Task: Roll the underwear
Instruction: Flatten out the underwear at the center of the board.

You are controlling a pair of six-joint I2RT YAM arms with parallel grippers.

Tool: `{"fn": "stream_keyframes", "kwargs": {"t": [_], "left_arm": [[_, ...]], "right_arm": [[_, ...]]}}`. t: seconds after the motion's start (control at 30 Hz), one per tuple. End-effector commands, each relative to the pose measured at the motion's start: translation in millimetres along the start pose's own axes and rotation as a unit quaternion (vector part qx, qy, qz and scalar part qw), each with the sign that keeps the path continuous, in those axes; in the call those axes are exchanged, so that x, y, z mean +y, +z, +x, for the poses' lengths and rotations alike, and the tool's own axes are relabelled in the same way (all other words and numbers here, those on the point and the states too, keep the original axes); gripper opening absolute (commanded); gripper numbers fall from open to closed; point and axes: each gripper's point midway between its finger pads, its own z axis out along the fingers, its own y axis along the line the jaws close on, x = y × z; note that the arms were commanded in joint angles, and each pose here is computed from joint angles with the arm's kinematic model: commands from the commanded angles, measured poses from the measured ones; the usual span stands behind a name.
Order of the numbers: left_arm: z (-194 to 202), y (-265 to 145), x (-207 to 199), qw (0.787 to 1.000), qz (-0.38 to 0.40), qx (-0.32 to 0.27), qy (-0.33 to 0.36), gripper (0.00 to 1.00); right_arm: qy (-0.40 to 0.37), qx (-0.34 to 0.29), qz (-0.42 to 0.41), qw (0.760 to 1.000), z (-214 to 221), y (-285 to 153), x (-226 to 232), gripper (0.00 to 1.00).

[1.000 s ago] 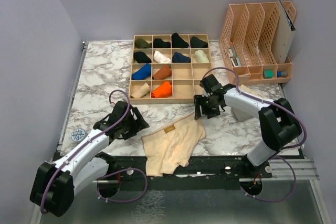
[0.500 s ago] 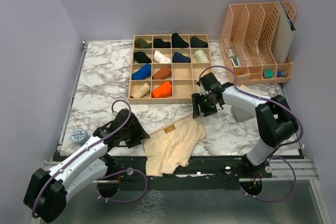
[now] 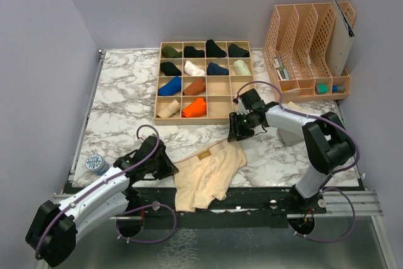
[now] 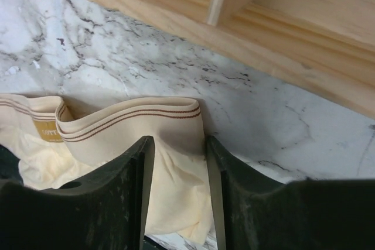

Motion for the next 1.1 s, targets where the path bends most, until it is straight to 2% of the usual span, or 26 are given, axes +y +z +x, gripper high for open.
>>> {"fn": "stream_keyframes", "kwargs": {"t": [0.0,0.1,0.13,0.17,0.23,0.47,0.73,0.87,0.97,1.07], "left_arm": [[4,5,11,1.0,-0.005,-0.004,-0.01,0.24],[0,4,7,1.0,0.005,-0.015,-0.009,0.13],[-3,2,3,1.0,0.013,-0.021,-0.007,0.1],[-6,0,-1,0.999,0.022,-0.031,-0.006,0.07],[-16,-6,-12,0.998,0.04,-0.055,0.002,0.0],[-48,-41,-55,0.986,0.102,-0.125,0.035,0.0],[-66,-94,-89,0.971,0.134,-0.17,0.097,0.0],[-78,-128,-88,0.964,0.116,-0.207,0.118,0.0],[-77,-145,-93,0.96,0.138,-0.215,0.117,0.0],[-67,-157,-101,0.959,0.169,-0.198,0.115,0.0]], "right_arm": [[0.027,0.012,-0.028,0.999,14,15,3,0.36],[0.028,0.002,-0.035,0.999,12,12,6,0.09],[0.026,-0.003,-0.038,0.999,10,9,9,0.02],[0.022,-0.01,-0.039,0.999,7,5,10,0.0],[0.015,-0.032,-0.035,0.999,-1,-7,13,0.0],[0.007,-0.117,-0.028,0.993,-13,-69,26,0.0],[0.013,-0.184,-0.045,0.982,13,-142,39,0.0],[0.016,-0.226,-0.061,0.972,25,-185,49,0.0],[0.013,-0.254,-0.068,0.965,34,-213,54,0.0],[-0.001,-0.259,-0.087,0.962,47,-233,63,0.0]]}}
